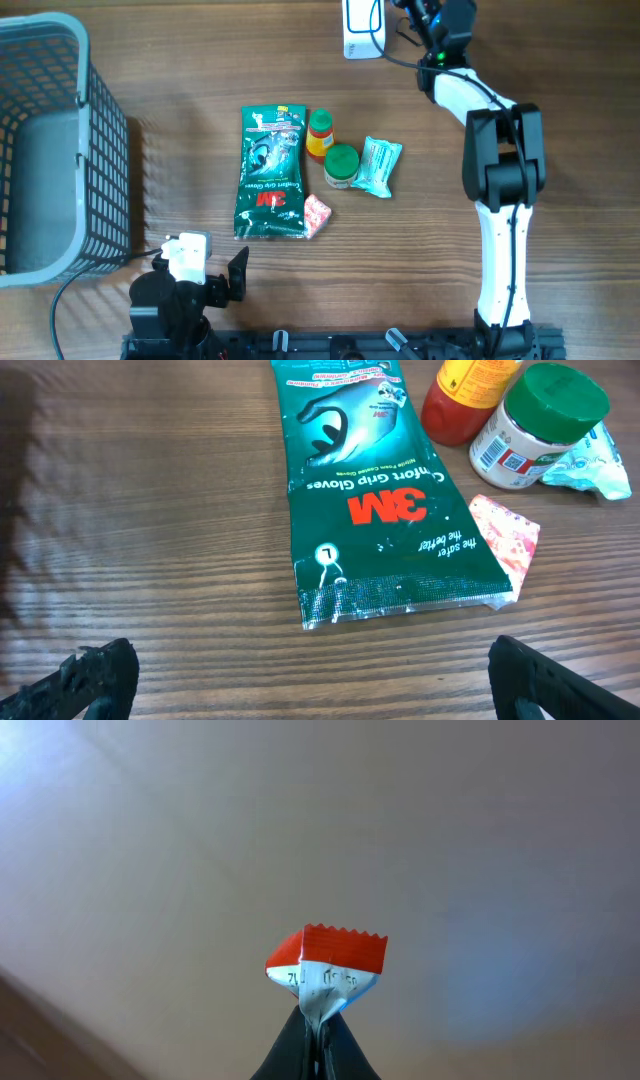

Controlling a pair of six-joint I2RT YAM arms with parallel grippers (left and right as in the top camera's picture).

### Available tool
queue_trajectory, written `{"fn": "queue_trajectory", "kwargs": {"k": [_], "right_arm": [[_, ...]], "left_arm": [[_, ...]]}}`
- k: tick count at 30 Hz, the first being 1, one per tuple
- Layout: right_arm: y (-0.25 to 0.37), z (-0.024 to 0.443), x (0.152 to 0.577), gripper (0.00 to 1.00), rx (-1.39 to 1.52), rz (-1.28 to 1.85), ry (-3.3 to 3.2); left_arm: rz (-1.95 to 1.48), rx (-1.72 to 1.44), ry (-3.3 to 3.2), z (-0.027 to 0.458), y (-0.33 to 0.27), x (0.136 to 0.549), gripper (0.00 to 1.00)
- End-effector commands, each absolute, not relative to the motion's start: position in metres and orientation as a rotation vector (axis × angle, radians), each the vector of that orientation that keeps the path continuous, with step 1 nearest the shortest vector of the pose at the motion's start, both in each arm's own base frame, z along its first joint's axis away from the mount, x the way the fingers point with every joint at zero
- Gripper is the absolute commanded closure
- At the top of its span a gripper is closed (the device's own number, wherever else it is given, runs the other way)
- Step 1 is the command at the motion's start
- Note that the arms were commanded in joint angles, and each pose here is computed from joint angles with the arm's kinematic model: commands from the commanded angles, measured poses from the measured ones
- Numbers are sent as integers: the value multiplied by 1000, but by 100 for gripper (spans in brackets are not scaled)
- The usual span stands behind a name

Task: Scan the item barcode
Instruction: 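Hold the red packet under the white scanner with right gripper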

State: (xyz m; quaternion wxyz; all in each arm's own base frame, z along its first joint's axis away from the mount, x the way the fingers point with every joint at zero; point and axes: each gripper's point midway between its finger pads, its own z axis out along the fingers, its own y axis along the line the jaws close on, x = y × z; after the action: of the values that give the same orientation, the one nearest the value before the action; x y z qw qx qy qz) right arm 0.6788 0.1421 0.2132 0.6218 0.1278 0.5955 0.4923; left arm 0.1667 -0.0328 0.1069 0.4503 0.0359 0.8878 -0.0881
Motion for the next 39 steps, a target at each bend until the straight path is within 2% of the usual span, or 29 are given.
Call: {"fn": "queue_trajectory", "kwargs": {"k": [1,7,15,18,24,39], "right_arm": [[140,182,685,96,331,1213,1393],[149,184,679,96,247,1237,1406],[188,235,626,96,-422,1258,1304],[181,245,614,96,-553,1268,1285],[171,234,615,96,-575,1257,1313],[210,228,627,96,-568,1122,1282]], "left_arm": [[-231,83,2189,108,-34,166,0],[-231,83,2189,108,-34,166,0],[-231,83,2189,108,-34,166,0],[-231,83,2189,108,-34,166,0],[-231,83,2189,108,-34,166,0],[-231,83,2189,108,-34,166,0]]}}
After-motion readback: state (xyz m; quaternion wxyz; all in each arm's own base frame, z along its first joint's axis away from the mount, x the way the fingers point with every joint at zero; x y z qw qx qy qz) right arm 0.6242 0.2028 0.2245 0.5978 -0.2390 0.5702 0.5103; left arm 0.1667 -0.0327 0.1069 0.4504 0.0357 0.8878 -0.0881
